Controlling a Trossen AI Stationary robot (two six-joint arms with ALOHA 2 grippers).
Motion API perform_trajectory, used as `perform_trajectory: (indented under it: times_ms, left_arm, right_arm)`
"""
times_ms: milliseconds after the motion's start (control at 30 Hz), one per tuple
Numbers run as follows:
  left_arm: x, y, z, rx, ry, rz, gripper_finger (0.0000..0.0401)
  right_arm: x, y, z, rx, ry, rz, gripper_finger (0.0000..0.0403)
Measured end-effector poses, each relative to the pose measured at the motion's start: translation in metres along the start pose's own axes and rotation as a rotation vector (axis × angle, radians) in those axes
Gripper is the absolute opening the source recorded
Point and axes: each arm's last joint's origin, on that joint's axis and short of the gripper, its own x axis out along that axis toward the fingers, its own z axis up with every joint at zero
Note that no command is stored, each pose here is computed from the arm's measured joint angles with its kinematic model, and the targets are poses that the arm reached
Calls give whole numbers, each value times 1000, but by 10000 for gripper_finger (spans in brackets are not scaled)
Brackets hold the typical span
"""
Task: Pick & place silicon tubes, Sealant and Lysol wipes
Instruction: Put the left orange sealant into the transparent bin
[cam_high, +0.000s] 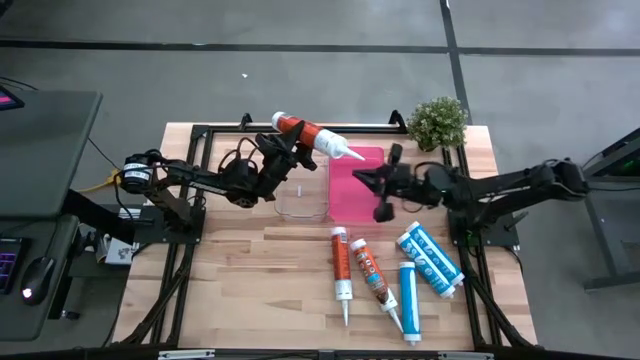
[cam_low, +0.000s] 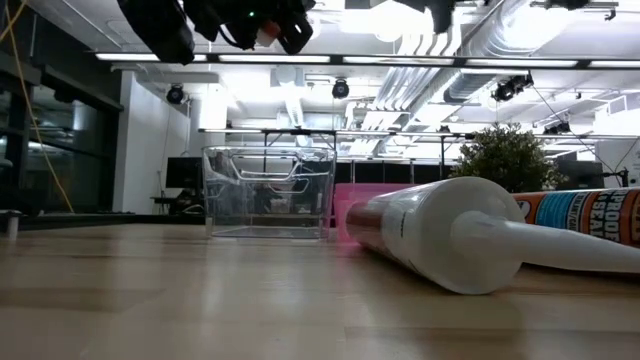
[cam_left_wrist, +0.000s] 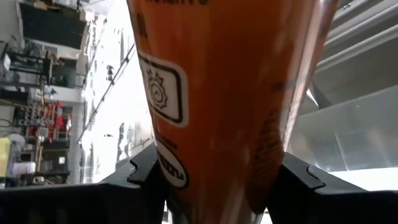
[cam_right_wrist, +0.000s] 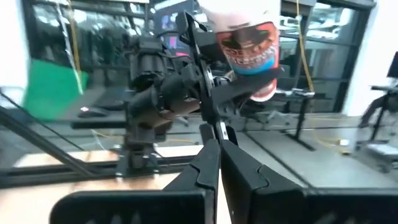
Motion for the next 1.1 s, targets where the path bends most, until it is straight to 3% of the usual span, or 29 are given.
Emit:
perform_trajectory:
  times_ms: [133, 200, 300, 633, 767, 933, 1100]
  left_arm:
    - [0, 0, 0, -1, 0, 0, 188]
    - [0, 0, 0, -2, 0, 0, 188]
    - [0, 0, 0, -1, 0, 0, 188]
    - [0, 0, 0, -4, 1, -1, 186]
    - [0, 0, 0, -4, 1, -1, 186]
    - [0, 0, 0, -4, 1, -1, 186]
    - [0, 0, 0, -4, 1, -1, 186]
  right_arm:
    - [20, 6, 1, -94, 28, -21, 12]
    - [26, 6, 1, -116, 50, -98, 12]
    - [28, 4, 1, -66, 58, -187, 12]
    - [30, -6, -5, 22, 78, -203, 25]
    - [32, -9, -6, 26, 78, -162, 79]
    - [33, -11, -3, 21, 50, -146, 184]
    - [34, -15, 6, -66, -44, -158, 276]
